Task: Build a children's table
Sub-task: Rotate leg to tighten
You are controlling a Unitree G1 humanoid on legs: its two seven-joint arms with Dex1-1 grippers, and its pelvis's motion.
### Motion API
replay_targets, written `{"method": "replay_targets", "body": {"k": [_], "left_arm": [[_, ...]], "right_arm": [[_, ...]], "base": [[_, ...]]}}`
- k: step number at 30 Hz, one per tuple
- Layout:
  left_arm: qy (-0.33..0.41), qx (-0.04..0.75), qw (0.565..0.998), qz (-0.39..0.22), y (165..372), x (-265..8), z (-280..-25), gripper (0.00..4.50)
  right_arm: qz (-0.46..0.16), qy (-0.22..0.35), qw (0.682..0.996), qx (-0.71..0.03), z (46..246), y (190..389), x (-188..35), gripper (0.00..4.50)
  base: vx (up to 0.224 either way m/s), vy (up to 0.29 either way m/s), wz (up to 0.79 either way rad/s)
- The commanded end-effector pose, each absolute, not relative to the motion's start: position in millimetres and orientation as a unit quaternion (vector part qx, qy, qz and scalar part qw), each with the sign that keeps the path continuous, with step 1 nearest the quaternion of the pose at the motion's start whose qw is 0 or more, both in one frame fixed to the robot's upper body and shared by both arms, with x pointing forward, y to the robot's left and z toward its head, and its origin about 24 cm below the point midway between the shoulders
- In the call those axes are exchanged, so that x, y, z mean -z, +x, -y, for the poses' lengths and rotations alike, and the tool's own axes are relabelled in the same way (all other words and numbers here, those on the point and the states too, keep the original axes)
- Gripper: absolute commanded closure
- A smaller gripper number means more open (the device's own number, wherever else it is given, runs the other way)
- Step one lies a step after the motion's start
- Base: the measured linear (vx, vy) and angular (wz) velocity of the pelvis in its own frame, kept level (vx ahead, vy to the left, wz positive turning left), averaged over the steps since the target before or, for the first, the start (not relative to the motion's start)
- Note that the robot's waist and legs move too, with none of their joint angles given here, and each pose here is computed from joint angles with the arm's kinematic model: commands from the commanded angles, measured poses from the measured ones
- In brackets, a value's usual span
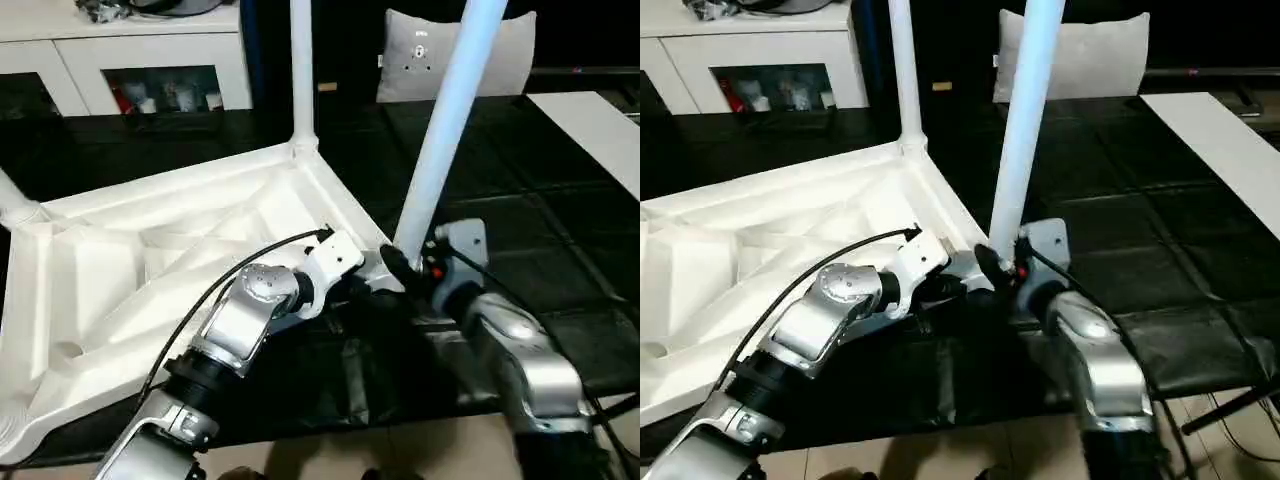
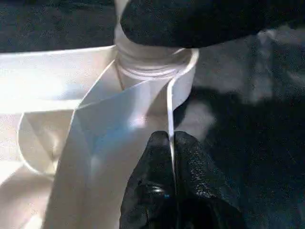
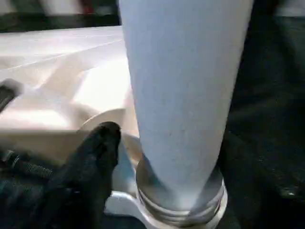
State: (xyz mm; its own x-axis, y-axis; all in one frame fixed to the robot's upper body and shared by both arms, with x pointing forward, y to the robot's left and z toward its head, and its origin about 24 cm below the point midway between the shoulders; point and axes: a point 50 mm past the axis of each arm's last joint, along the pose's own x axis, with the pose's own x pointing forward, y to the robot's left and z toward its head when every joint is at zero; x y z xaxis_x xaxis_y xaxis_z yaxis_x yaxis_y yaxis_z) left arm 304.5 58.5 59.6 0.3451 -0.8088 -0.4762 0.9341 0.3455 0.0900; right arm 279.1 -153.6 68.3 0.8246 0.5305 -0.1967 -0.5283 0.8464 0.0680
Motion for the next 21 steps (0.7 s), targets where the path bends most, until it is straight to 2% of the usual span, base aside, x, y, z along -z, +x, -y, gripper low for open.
{"method": "replay_targets", "body": {"k": [1,2,3,4,7,8,9,13,15,16,18,21], "left_arm": [[0.179,0.616,0.755,-0.136,294.6,-68.6,-51.8,4.5],[0.183,0.626,0.745,-0.138,293.2,-67.7,-54.8,4.5],[0.183,0.627,0.744,-0.139,293.0,-67.7,-55.1,4.5],[0.191,0.649,0.724,-0.137,290.3,-67.0,-60.5,4.5],[0.209,0.688,0.68,-0.141,284.0,-65.1,-70.4,4.5],[0.219,0.707,0.656,-0.145,281.4,-63.8,-76.2,4.5],[0.219,0.707,0.656,-0.145,281.4,-63.8,-76.2,4.5],[0.23,0.738,0.618,-0.144,278.5,-65.0,-83.0,4.5],[0.236,0.749,0.603,-0.143,277.2,-65.7,-84.7,4.5],[0.242,0.762,0.584,-0.143,274.8,-66.4,-86.6,4.5],[0.244,0.771,0.57,-0.144,273.3,-66.8,-87.7,4.5],[0.243,0.78,0.558,-0.144,271.1,-67.7,-87.9,4.5]], "right_arm": [[-0.086,-0.014,0.933,-0.35,156.9,273.4,-76.8,0.88],[-0.09,-0.026,0.924,-0.371,160.3,270.9,-76.9,0.64],[-0.09,-0.027,0.923,-0.374,160.7,270.6,-77.0,0.64],[-0.097,-0.044,0.904,-0.415,166.3,265.9,-77.6,0.56],[-0.109,-0.058,0.869,-0.48,174.8,258.3,-80.9,0.22],[-0.117,-0.063,0.844,-0.52,179.0,254.3,-83.7,0.12],[-0.117,-0.063,0.844,-0.52,179.0,254.3,-83.7,0.08],[-0.132,-0.075,0.794,-0.589,185.0,248.6,-86.2,0.08],[-0.138,-0.074,0.777,-0.61,186.4,247.0,-86.4,0.34],[-0.143,-0.075,0.758,-0.632,187.3,245.5,-86.3,0.41],[-0.148,-0.069,0.746,-0.645,187.5,245.2,-86.0,0.47],[-0.159,-0.058,0.732,-0.659,187.0,244.1,-85.0,0.86]], "base": [[0.0,0.0,0.0],[0.0,0.0,0.0],[0.0,0.0,0.0],[0.0,0.0,0.0],[0.0,0.0,0.0],[0.0,0.0,0.0],[0.0,0.0,0.0],[0.0,0.0,0.0],[0.0,0.0,0.0],[0.0,0.0,0.0],[0.0,0.0,0.0],[0.0,0.0,0.0]]}}
